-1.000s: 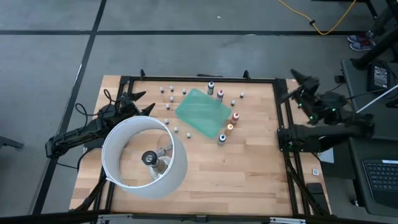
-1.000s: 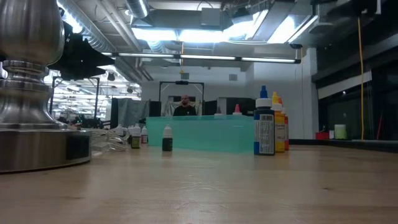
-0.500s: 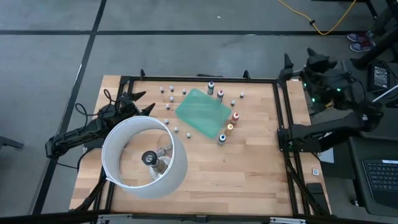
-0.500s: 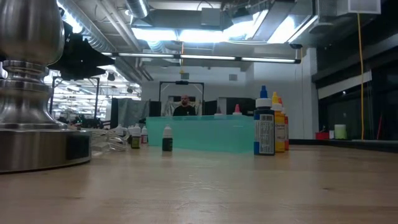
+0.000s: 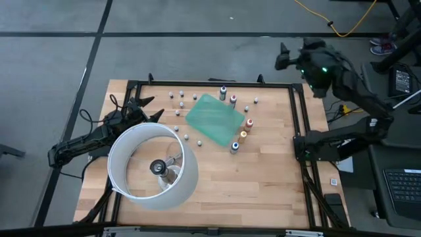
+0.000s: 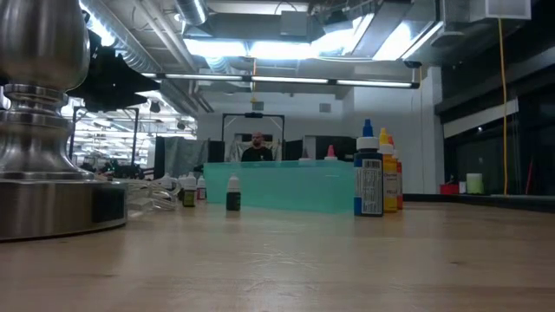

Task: Pick & Place food coloring
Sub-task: Put the small black food coloring bottle into the green bin

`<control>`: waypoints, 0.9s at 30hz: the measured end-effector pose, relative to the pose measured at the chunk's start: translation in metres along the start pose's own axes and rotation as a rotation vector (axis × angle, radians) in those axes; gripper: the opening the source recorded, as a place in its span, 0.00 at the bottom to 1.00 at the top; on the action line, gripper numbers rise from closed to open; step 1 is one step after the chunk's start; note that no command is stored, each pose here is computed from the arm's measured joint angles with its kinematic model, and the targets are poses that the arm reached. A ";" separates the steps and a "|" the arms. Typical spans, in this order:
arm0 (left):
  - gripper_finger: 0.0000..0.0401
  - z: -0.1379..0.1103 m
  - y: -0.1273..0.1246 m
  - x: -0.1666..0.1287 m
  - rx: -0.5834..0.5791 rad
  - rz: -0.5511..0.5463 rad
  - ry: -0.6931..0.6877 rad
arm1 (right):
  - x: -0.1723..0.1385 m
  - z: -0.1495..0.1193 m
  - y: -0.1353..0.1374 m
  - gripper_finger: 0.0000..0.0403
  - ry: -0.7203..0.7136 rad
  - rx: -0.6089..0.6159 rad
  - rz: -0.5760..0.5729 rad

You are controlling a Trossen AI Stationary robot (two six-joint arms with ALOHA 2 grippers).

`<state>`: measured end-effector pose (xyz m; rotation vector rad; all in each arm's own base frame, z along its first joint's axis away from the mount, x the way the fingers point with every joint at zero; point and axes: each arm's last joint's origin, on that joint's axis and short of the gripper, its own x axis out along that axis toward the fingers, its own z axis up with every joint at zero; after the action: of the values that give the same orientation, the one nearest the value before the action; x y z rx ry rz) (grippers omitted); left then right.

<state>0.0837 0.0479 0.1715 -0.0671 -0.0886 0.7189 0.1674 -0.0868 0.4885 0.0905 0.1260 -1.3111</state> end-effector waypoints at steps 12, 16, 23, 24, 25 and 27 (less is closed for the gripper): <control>1.00 0.000 0.000 0.000 0.000 0.000 0.000 | 0.075 -0.035 0.005 0.98 0.352 -0.159 0.145; 1.00 0.000 0.000 0.000 0.000 0.000 0.000 | 0.093 -0.041 0.007 0.98 0.387 -0.175 0.154; 1.00 0.000 0.000 0.000 0.000 0.000 0.000 | 0.131 -0.060 0.015 0.98 0.476 -0.204 0.170; 1.00 0.000 0.000 0.000 0.000 0.000 0.000 | 0.137 -0.064 0.016 0.98 0.494 -0.206 0.166; 1.00 0.000 0.000 0.000 0.000 0.000 0.000 | 0.142 -0.069 0.016 0.98 0.514 -0.203 0.169; 1.00 0.000 0.000 0.000 0.000 0.000 0.000 | 0.150 -0.079 0.013 0.98 0.541 -0.189 0.152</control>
<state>0.0837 0.0479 0.1715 -0.0671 -0.0889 0.7187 0.2147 -0.2159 0.3891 0.2868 0.6889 -1.0908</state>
